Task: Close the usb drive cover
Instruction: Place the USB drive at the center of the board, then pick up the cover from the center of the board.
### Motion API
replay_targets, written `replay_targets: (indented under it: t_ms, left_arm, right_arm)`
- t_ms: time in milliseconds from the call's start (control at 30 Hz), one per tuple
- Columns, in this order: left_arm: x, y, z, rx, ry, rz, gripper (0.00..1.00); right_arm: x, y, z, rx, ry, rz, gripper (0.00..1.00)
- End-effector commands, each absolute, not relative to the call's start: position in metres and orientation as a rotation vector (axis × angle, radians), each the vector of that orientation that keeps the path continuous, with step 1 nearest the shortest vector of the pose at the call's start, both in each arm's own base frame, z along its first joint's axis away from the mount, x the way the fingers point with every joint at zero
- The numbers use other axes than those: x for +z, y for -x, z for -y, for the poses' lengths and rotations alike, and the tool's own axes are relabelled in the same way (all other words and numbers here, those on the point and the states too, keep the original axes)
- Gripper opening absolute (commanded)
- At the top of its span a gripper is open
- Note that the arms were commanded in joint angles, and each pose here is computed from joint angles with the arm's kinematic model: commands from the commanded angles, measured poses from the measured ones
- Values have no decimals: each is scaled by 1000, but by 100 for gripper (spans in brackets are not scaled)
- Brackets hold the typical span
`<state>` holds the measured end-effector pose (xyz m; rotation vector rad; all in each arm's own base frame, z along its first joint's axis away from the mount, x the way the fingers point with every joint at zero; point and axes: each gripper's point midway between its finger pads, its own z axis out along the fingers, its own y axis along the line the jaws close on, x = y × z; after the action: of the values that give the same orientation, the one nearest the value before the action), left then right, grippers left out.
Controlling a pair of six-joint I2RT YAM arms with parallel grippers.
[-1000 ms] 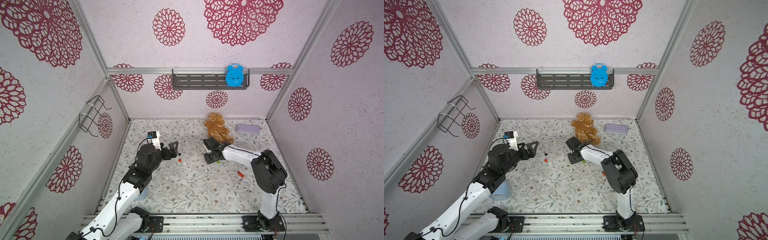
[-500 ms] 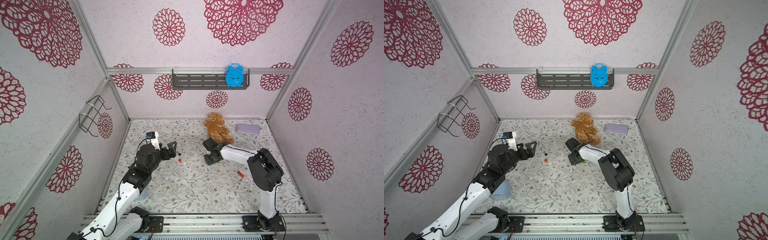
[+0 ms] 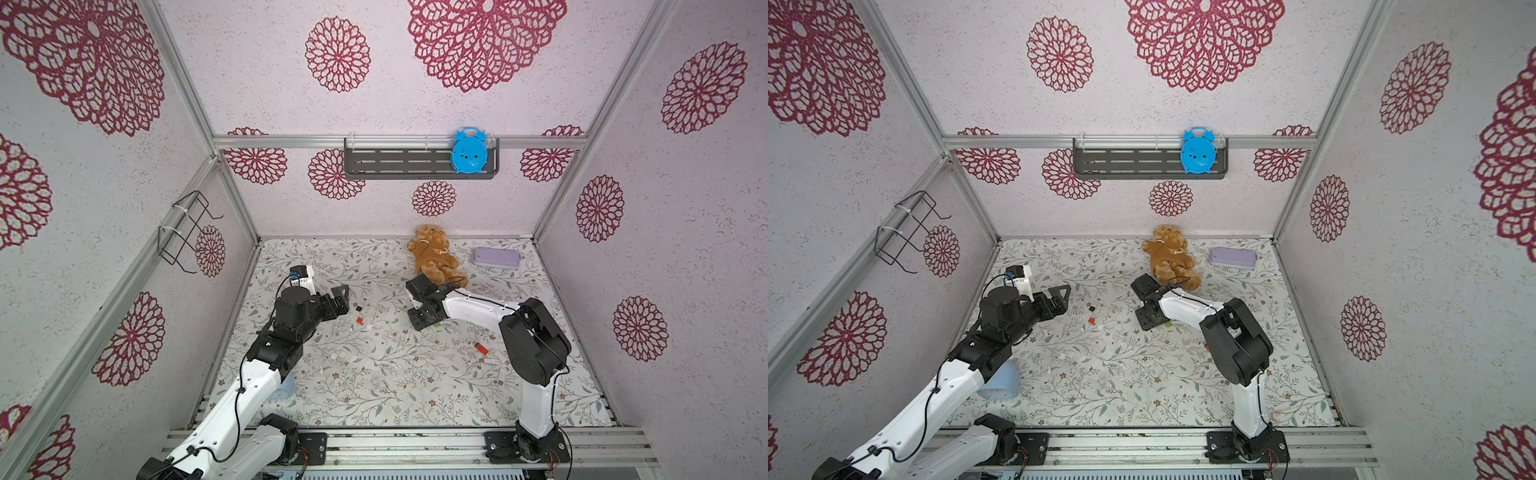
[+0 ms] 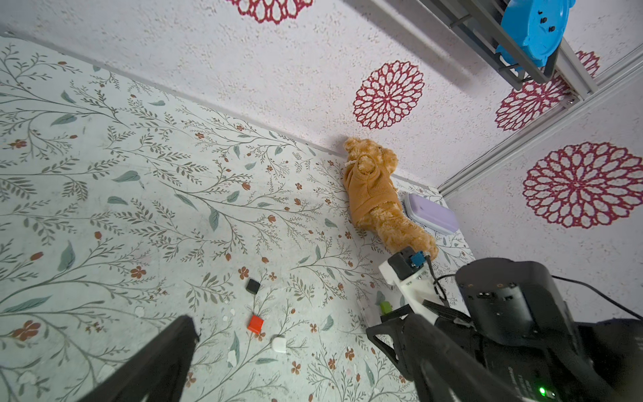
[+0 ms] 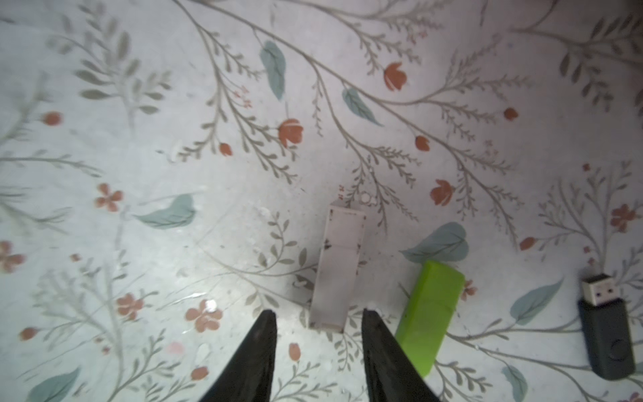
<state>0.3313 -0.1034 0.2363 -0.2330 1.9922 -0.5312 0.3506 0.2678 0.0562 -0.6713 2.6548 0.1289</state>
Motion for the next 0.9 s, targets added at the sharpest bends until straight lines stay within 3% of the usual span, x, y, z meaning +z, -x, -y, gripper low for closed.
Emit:
replay_targets:
  t_ms: [0, 167, 433, 867]
  left_arm:
    - [225, -333, 90, -511, 308, -2030, 97]
    - [208, -334, 73, -538, 424, -2068, 97]
    - [187, -331, 49, -558, 562, -2100, 97]
    - [166, -322, 17, -510, 682, -2101, 97]
  right_arm:
    - [123, -359, -306, 341, 826, -2423, 46]
    - [134, -352, -345, 452, 1117, -2229, 48]
    - [105, -335, -391, 413, 1581, -2064, 48]
    - [59, -326, -413, 296, 1866, -2096, 46]
